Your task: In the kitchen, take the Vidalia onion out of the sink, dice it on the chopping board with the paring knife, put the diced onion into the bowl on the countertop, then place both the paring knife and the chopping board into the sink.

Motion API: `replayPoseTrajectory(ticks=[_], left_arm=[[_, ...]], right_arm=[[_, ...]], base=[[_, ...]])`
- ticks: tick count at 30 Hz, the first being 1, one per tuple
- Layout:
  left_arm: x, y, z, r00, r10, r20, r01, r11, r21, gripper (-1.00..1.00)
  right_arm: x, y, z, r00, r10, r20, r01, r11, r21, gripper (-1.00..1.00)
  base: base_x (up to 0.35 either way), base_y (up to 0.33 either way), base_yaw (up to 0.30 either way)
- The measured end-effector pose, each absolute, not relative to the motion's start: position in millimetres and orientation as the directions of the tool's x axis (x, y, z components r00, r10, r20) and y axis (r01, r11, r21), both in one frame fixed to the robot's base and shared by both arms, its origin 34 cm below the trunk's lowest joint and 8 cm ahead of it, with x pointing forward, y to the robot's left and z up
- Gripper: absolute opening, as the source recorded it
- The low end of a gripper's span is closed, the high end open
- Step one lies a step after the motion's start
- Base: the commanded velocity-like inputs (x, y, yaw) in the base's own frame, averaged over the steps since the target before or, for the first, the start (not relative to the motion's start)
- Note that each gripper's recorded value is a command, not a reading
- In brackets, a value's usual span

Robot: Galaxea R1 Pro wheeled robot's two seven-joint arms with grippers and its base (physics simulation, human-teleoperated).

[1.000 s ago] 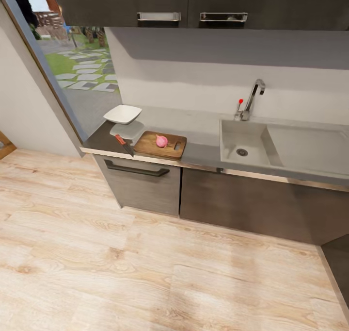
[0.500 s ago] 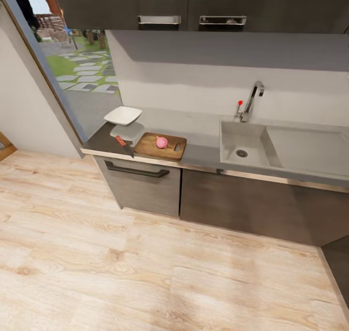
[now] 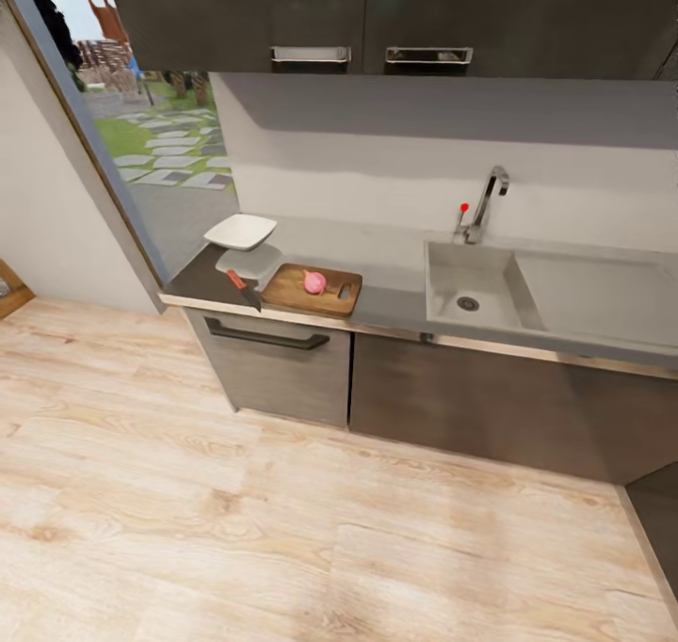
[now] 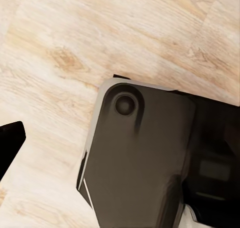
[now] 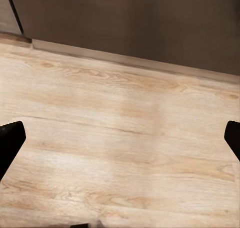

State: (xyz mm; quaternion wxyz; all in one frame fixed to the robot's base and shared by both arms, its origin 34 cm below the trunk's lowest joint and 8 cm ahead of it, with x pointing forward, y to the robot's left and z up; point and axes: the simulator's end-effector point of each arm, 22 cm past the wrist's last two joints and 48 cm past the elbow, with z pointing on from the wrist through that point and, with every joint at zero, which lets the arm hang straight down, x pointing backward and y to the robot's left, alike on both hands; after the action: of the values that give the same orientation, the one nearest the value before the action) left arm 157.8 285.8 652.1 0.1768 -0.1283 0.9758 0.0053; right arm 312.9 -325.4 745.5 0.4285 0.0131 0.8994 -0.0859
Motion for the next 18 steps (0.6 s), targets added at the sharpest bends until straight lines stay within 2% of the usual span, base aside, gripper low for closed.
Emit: replayPoseTrajectory(ticks=[18], left_arm=[[166.8, 285.9, 653.4, -0.895, -0.249, -0.369, -0.252, 0.967, -0.042, 1.00]], right_arm=[[317.5, -324.8, 749.5, -0.616, -0.048, -0.786, 0.101, 0.985, -0.139, 1.00]], base=[[0.000, 0.000, 0.000]])
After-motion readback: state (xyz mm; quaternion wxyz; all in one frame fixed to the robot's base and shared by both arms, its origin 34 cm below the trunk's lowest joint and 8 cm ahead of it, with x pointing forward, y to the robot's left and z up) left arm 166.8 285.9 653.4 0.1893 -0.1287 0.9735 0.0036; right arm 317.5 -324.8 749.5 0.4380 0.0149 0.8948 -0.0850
